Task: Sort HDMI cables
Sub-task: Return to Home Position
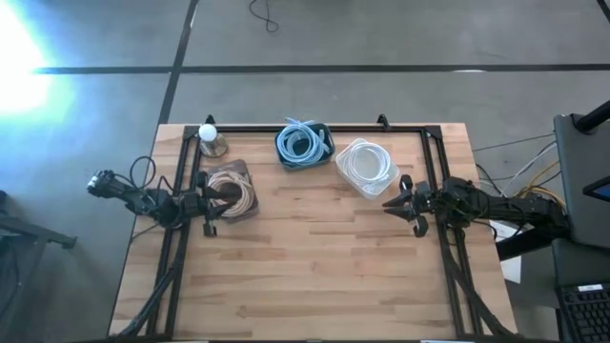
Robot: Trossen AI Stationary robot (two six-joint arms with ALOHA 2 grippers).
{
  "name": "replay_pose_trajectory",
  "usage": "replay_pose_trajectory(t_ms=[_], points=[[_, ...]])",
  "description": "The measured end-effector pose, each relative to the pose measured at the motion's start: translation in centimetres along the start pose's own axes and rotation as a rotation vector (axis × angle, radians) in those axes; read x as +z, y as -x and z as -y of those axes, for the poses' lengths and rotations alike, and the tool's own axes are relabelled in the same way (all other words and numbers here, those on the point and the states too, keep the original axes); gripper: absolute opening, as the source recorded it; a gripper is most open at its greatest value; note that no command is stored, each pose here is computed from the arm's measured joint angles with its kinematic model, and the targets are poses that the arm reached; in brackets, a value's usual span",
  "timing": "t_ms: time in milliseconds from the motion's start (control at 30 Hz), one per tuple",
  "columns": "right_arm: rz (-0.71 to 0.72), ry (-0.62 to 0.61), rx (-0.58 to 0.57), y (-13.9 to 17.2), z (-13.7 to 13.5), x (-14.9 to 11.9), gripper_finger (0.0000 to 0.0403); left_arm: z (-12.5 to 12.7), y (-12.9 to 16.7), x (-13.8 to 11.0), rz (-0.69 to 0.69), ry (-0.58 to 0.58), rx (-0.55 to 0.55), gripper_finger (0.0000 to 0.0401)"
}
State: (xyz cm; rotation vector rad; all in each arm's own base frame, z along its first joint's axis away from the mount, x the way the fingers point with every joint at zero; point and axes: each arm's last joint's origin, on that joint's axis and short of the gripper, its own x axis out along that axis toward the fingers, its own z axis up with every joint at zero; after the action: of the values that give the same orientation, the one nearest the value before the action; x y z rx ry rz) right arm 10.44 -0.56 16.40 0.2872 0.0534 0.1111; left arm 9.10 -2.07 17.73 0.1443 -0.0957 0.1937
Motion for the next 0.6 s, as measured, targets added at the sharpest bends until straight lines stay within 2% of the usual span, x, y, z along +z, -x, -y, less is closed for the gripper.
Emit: replay_pose_trajectory(t_ms=[400,600], points=[[0.0,0.0,0.0,0.0,0.0,0.01,0.0091,0.0,0.0,0.0,0.0,0.0,0.0,0.0103],[0.0,0.0,0.0,0.0,0.0,0.01,0.0085,0.0,0.0,0.0,0.0,0.0,0.0,0.0103]])
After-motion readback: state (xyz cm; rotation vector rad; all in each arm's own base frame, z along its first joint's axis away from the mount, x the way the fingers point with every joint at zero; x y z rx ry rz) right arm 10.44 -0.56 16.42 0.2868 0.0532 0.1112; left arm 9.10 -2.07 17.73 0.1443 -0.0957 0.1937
